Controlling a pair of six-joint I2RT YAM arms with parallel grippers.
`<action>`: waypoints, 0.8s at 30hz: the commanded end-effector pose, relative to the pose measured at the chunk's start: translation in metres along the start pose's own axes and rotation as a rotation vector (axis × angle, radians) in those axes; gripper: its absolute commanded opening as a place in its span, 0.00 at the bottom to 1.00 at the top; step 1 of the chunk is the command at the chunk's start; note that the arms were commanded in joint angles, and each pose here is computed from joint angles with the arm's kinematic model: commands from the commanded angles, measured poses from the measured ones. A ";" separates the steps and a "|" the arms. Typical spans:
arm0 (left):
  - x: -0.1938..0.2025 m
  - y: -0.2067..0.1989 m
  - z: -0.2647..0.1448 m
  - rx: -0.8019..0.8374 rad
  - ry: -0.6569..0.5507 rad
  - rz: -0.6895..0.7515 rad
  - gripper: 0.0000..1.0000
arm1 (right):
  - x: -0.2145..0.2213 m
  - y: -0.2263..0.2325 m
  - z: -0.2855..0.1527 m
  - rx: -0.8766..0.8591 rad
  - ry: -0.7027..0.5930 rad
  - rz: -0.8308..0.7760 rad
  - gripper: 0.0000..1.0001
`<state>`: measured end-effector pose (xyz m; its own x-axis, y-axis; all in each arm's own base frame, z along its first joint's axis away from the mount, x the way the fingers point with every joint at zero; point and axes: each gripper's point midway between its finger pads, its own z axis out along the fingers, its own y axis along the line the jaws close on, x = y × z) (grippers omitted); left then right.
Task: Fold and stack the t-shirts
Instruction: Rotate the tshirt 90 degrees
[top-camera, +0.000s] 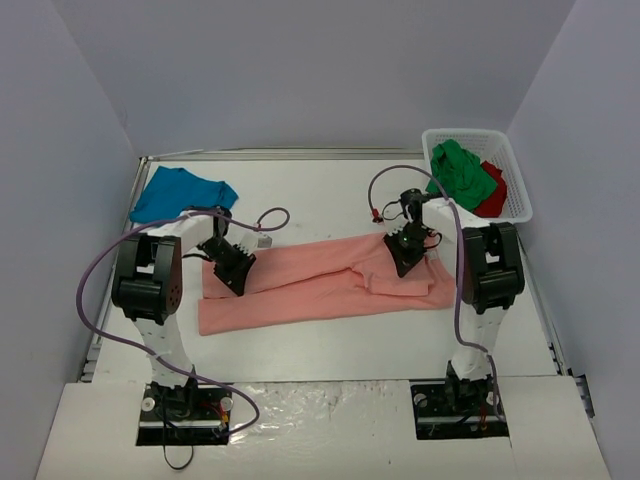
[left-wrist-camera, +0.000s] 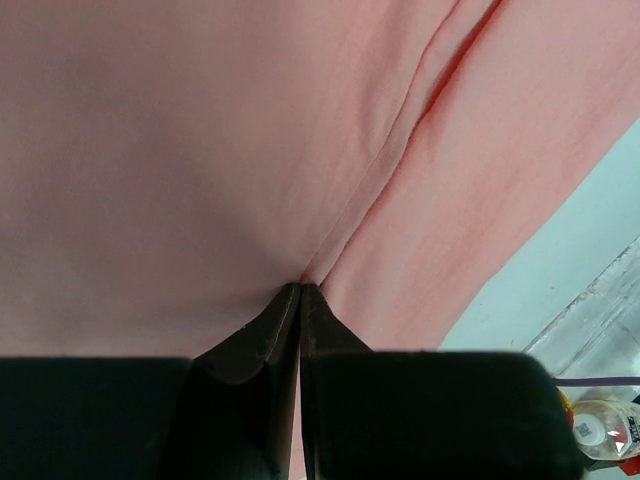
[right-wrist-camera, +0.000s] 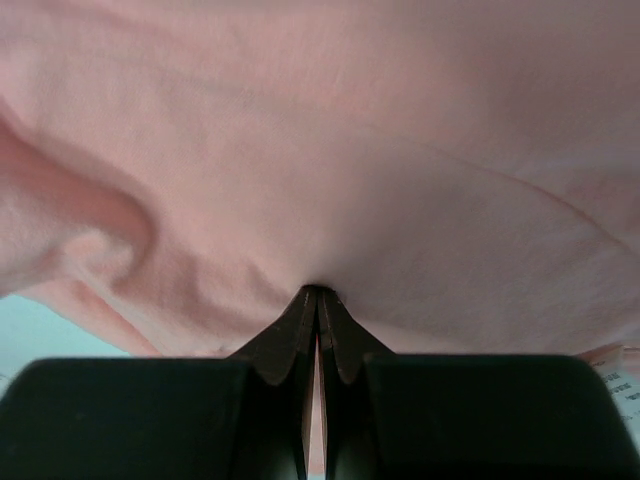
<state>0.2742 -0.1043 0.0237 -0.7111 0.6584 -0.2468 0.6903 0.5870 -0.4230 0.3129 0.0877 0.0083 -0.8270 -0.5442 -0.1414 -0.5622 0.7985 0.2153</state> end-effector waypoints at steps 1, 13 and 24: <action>0.029 -0.002 0.015 -0.013 0.116 -0.013 0.02 | -0.037 -0.023 0.002 0.071 -0.043 0.004 0.00; 0.030 -0.031 0.029 0.070 0.214 0.014 0.02 | -0.145 -0.057 0.039 -0.021 -0.107 0.071 0.00; 0.012 -0.068 0.054 0.109 0.324 0.108 0.02 | -0.218 -0.085 0.032 0.130 -0.260 0.053 0.00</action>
<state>0.2169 -0.1595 0.0226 -0.5893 0.8050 -0.0692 0.7115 0.4764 -0.5165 0.5375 0.1574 0.0157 -0.7980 -0.4221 -0.4301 -0.5332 0.8271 0.1776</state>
